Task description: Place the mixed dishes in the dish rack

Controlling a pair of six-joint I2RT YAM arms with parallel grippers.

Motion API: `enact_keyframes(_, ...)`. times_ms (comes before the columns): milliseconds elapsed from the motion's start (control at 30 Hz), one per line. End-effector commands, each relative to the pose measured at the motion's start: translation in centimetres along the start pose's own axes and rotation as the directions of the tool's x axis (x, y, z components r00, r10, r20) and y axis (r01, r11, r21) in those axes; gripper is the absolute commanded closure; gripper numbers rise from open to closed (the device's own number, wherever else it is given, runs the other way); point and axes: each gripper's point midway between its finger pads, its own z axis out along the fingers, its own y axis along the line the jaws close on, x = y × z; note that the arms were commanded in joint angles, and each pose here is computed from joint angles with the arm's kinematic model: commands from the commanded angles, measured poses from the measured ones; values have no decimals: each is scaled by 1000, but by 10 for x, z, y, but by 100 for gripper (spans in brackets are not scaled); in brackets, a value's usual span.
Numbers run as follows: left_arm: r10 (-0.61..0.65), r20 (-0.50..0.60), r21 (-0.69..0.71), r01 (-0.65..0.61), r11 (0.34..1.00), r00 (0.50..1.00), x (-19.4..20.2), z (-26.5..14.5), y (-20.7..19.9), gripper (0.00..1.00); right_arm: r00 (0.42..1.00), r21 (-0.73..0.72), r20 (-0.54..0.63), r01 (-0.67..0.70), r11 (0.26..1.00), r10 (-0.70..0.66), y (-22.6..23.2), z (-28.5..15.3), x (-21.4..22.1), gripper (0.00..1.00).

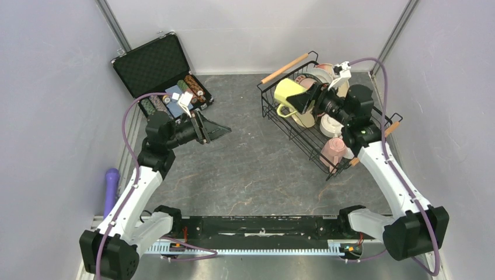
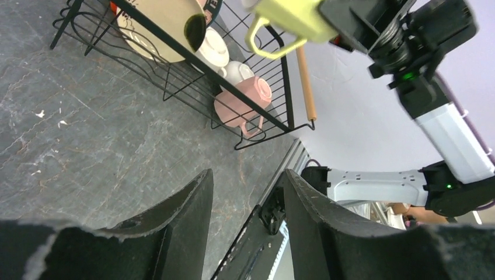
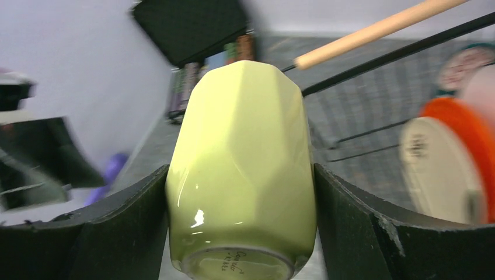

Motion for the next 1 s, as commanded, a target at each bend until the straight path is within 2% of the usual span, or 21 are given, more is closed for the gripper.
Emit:
enact_keyframes(0,106,-24,-12,-106,994,994,6,-10,-1,46,953,308,24,281,909,-303,-31,-28,-52,87)
enact_keyframes(133,153,-46,-72,-156,985,987,11,-17,7,45,918,462,-86,382,800,-388,-62,-43,-60,88)
enact_keyframes(267,198,-61,-148,-205,967,978,11,-24,17,43,893,503,-228,449,738,-387,-87,-45,-46,88)
enact_keyframes(500,232,-50,-223,-238,945,971,13,-32,31,42,854,468,-426,490,735,-298,-116,-39,3,87)
enact_keyframes(633,238,-58,-220,-245,944,970,17,-32,33,42,806,438,-522,534,723,-279,-128,-39,24,89)
enact_keyframes(767,241,-60,-216,-248,945,969,17,-31,33,41,777,436,-584,545,716,-235,-139,-39,39,89)
enact_keyframes(967,229,-69,-203,-238,950,971,20,-29,34,41,764,461,-625,527,714,-160,-155,-34,60,87)
